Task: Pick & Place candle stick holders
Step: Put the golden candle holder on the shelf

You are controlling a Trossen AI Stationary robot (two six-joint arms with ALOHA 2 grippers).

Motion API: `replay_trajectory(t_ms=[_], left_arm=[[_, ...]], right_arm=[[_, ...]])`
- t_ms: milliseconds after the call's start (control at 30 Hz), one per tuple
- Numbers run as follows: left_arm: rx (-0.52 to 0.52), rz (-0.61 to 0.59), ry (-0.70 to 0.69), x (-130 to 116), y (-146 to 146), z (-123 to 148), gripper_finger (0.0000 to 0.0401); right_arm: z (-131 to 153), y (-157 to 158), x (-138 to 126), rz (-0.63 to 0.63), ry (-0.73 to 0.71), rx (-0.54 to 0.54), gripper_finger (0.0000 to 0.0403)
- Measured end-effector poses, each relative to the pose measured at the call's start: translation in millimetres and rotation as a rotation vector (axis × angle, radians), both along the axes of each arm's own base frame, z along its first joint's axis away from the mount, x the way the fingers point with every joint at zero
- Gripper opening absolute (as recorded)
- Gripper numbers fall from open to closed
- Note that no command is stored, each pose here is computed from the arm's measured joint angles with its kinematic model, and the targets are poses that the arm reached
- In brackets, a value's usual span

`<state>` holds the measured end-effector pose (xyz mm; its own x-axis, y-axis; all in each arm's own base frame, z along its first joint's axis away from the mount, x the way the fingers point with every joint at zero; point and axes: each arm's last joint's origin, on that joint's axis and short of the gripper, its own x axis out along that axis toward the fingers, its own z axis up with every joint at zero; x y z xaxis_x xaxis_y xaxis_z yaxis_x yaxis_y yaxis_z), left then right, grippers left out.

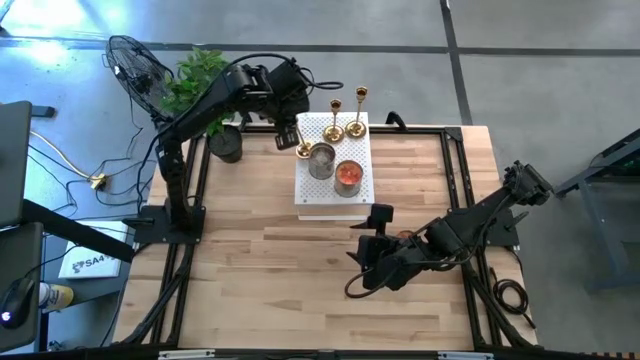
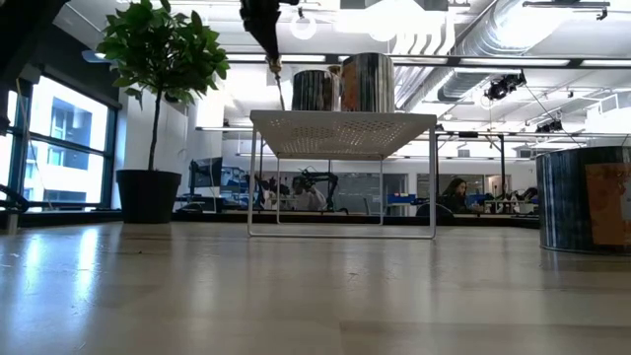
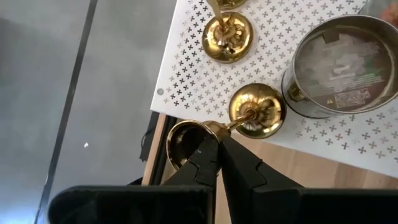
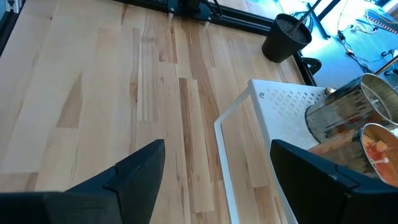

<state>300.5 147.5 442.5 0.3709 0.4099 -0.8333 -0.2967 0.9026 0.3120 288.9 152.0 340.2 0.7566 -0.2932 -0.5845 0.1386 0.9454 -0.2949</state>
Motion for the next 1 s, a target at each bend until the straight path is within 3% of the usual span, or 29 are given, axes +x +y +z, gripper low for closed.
replay_trajectory(t_ms=[667,1000], left_arm=[[0.000,-0.033,-0.015,3,0,0,0.0008],[0.051,-0.107,0.018,10,-16,0,0.0008]], right_arm=[[-1,0,-1,-0.001,0.012,0.001,0.0287],[-1,0,-1,-0.001,0.013,0.000,0.0287]])
